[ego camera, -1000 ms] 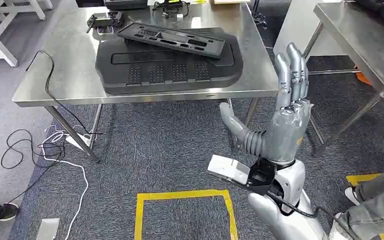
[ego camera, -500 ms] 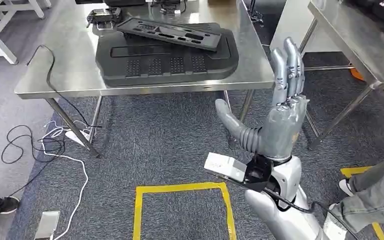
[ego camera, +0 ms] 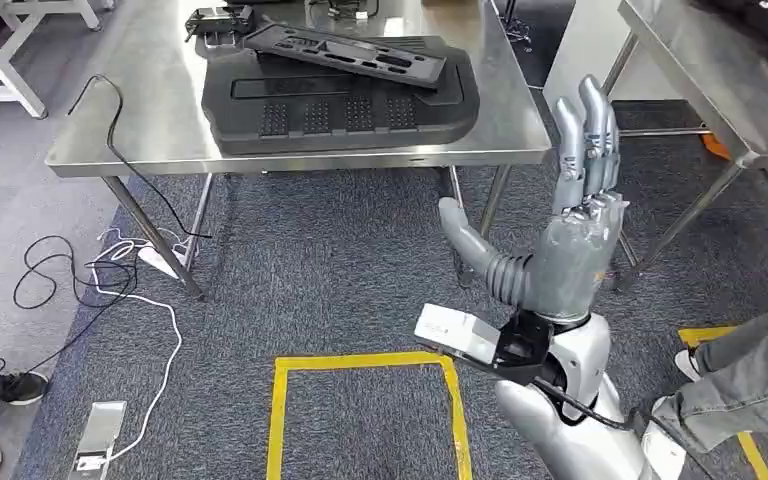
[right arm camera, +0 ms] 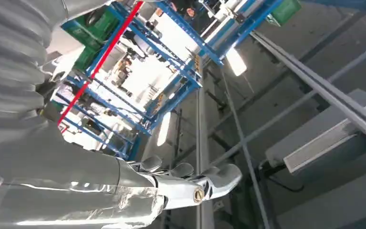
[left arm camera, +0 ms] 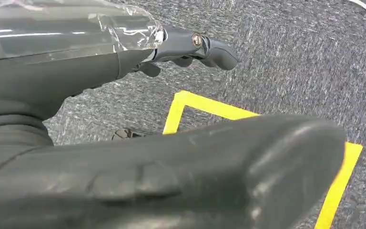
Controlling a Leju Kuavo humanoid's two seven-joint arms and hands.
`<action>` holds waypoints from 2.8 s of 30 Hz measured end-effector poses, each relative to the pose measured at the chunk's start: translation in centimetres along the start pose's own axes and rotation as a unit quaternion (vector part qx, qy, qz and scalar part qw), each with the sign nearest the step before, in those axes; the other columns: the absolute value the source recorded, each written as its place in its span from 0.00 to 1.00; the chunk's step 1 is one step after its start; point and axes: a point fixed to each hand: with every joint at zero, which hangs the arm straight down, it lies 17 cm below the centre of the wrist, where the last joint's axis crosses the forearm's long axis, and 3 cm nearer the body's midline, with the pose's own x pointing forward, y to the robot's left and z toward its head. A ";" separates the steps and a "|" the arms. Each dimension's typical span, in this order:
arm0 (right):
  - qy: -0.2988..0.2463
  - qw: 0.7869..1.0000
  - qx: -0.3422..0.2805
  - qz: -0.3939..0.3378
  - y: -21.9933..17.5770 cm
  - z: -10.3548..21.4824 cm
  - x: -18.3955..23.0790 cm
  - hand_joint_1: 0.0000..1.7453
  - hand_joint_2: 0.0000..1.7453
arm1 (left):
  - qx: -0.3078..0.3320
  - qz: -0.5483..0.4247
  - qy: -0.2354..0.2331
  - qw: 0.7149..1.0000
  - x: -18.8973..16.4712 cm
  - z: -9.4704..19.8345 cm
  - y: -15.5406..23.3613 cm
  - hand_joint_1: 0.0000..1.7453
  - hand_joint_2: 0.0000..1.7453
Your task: Take the parts from the cabinet and place them on the table.
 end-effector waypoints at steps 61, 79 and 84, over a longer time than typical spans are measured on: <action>0.042 0.998 0.015 -0.045 0.5 1.1 -1.5 0.00 0.00 | -0.003 -0.004 -0.003 1.000 0.0 0.1 -0.2 0.00 0.00; 0.054 0.997 0.016 -0.049 0.4 1.1 -2.0 0.00 0.00 | -0.007 -0.008 -0.007 1.000 0.2 0.1 -0.3 0.00 0.00; 0.058 0.997 0.021 -0.046 0.5 1.5 -2.2 0.00 0.00 | -0.008 -0.009 -0.006 1.000 0.0 0.2 -0.4 0.00 0.00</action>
